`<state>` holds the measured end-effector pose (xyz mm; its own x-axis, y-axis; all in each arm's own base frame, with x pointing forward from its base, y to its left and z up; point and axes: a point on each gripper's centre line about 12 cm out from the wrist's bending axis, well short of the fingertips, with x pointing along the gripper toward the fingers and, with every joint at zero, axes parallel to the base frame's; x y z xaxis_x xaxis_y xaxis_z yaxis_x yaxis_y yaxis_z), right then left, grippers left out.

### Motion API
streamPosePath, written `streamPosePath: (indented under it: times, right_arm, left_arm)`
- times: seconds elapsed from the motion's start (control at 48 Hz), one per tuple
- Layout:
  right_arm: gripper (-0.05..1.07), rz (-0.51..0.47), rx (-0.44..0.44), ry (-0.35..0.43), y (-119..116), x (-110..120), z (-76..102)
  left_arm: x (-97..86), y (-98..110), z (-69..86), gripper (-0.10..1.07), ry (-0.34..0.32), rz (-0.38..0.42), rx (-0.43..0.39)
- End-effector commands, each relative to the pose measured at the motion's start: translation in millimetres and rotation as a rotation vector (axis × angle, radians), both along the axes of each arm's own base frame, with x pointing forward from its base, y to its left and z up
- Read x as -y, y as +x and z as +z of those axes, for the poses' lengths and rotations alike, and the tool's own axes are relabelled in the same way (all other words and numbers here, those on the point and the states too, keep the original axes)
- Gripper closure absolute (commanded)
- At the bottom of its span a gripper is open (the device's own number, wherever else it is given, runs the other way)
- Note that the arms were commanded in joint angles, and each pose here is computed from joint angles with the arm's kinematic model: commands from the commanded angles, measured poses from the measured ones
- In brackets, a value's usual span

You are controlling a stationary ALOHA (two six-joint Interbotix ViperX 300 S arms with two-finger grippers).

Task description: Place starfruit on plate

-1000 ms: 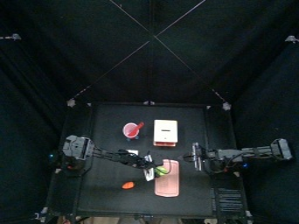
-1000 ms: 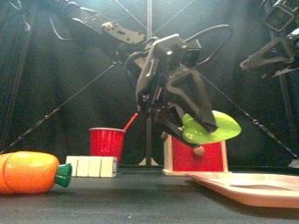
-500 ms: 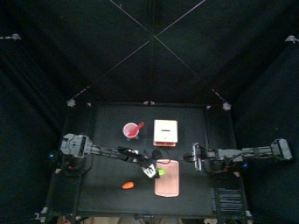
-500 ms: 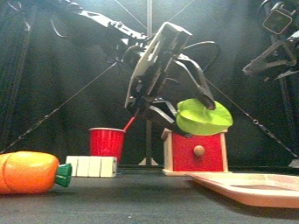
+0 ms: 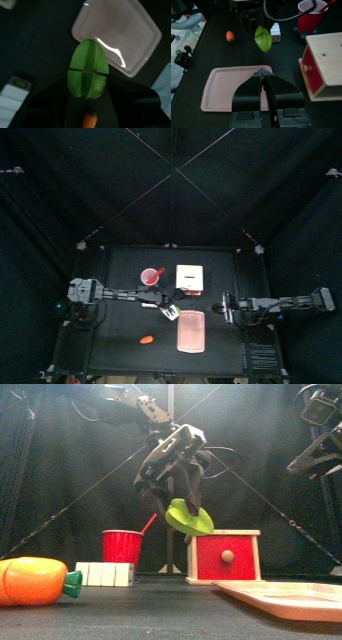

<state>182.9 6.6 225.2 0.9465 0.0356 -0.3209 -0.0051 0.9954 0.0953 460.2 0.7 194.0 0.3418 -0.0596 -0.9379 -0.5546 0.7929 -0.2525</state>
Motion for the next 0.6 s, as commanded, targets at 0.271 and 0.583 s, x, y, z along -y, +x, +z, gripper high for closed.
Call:
streamPosePath:
  times: [0.271,0.583]
  right_arm:
    - [1.00,-0.003,0.013,0.024,-2.6,-0.4,14.6]
    - [1.00,0.044,-0.068,0.050,-8.6,-9.6,6.3]
  left_arm:
    - [33.6,34.2,-0.5,0.47,0.147,0.173,-0.008]
    - [40.9,44.8,-7.6,0.47,0.144,0.471,0.094]
